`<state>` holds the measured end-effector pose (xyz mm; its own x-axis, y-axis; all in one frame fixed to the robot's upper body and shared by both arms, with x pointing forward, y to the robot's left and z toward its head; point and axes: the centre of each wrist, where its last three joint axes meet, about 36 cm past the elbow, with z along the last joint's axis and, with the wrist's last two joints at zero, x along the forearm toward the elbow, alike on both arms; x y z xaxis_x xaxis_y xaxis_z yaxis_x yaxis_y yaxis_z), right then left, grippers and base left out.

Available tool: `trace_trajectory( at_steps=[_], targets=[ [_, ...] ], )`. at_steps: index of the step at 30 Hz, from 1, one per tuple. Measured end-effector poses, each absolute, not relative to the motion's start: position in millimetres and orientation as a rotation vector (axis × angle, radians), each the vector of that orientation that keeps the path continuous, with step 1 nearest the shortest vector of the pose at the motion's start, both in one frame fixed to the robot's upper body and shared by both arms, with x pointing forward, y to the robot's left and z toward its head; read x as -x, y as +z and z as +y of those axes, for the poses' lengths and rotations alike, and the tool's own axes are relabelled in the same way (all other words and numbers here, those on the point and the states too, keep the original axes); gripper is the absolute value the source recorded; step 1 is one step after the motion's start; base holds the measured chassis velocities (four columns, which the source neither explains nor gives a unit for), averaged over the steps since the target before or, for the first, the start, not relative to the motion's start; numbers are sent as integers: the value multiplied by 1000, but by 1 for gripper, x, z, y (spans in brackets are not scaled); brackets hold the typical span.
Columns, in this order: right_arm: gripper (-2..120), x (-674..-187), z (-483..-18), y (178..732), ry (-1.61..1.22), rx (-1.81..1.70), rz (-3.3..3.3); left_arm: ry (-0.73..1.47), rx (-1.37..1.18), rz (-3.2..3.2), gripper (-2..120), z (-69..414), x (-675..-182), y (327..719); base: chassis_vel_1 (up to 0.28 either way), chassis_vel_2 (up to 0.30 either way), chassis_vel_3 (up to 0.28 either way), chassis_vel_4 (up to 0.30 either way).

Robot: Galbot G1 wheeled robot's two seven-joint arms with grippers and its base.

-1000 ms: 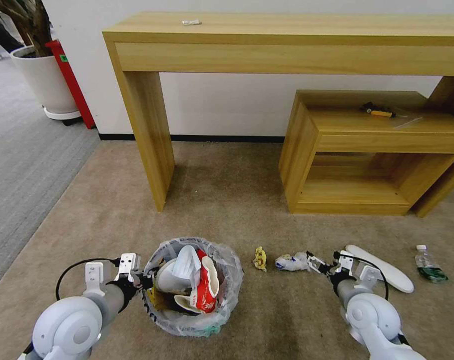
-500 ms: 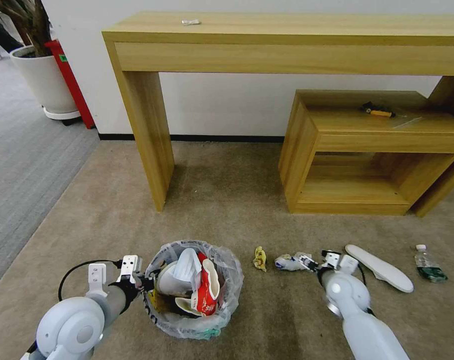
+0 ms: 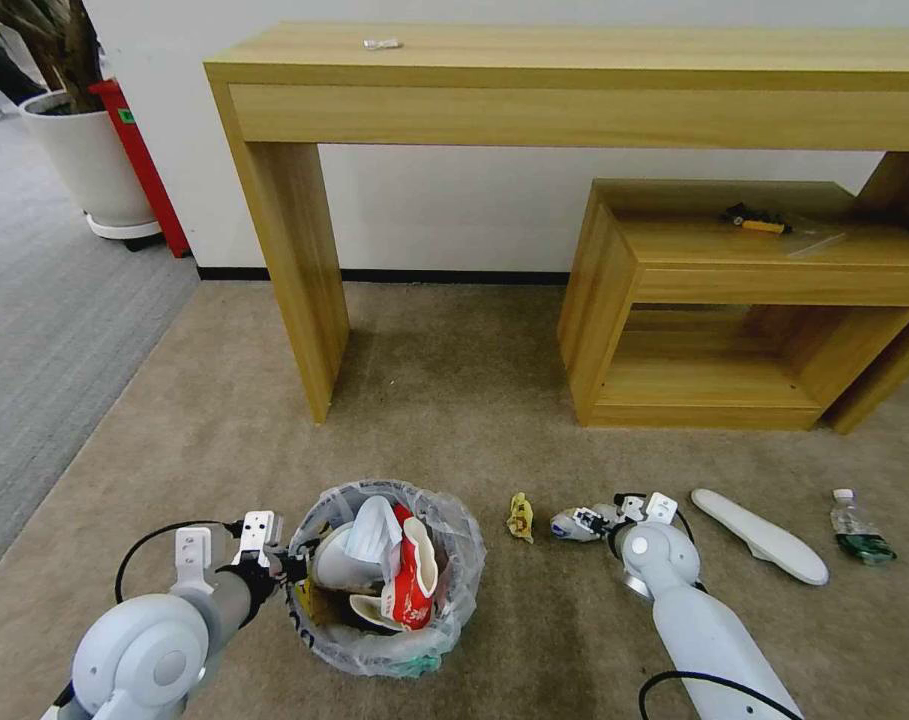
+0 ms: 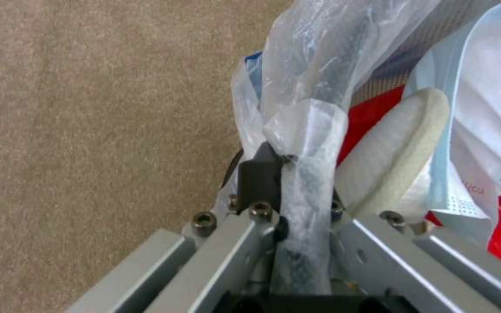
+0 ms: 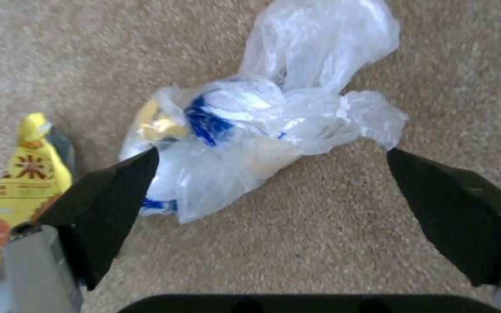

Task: Pick up the trash bin and place the garbage on the floor into it.

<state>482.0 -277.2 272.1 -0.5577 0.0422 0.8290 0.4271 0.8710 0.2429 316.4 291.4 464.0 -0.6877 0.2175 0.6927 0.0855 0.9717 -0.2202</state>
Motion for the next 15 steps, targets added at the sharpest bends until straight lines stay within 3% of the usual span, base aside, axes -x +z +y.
trace_trajectory(
  at_steps=[7,15],
  targets=[
    [78,-483,-278,265,-512,328,-2130,217,205,-2326,0,292,-317,462,0,0,0,0],
    [43,-483,-274,255,-457,317,-2155,215,205,-2328,0,294,-319,462,0,0,0,0]
  ],
)
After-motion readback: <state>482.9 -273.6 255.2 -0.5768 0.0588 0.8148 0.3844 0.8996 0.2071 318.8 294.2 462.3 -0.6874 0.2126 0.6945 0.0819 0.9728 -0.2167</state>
